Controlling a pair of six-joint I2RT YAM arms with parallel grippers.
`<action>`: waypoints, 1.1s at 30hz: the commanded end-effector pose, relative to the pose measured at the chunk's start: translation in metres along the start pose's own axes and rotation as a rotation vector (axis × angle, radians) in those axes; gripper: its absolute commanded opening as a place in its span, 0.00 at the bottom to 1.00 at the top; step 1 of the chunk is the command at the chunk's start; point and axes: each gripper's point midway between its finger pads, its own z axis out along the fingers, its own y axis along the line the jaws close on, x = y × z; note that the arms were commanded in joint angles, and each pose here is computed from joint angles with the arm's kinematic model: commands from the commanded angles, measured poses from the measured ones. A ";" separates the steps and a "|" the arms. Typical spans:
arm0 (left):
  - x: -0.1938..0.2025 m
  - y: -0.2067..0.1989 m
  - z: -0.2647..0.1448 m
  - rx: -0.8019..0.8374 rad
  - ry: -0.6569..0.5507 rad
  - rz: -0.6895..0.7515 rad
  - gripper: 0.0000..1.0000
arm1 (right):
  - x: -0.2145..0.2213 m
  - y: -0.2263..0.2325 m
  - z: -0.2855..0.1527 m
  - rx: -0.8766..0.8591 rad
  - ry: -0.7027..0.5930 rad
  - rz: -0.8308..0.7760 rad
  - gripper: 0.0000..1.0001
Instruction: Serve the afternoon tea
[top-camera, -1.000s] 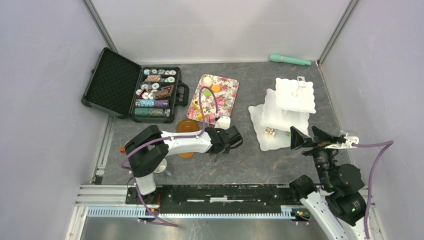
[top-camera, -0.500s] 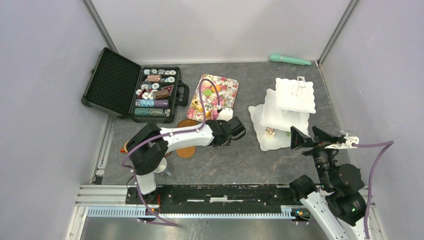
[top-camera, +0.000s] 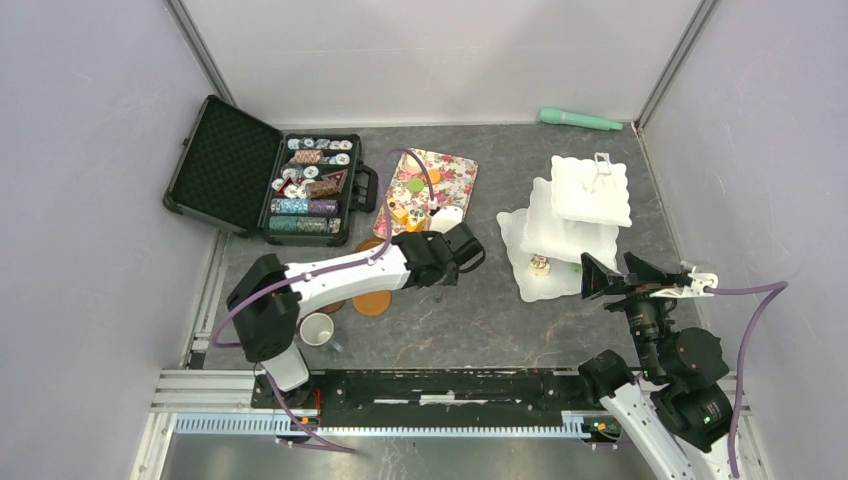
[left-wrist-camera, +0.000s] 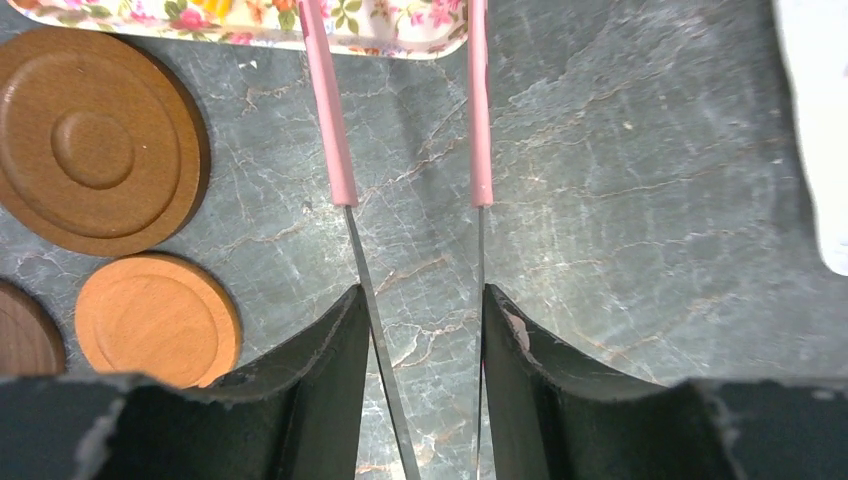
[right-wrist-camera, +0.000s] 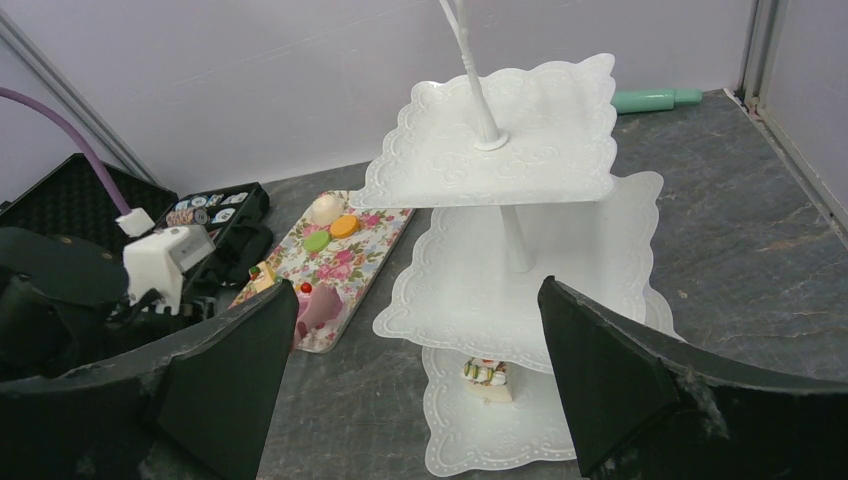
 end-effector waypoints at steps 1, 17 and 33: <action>-0.032 -0.001 -0.032 0.065 -0.086 0.005 0.32 | -0.009 0.000 -0.006 -0.010 -0.041 0.024 0.98; -0.023 -0.014 -0.072 0.311 -0.119 0.177 0.28 | -0.019 -0.005 -0.007 0.022 -0.060 -0.004 0.98; -0.036 -0.062 -0.087 0.445 -0.242 0.261 0.24 | -0.017 -0.002 -0.004 0.008 -0.058 0.008 0.98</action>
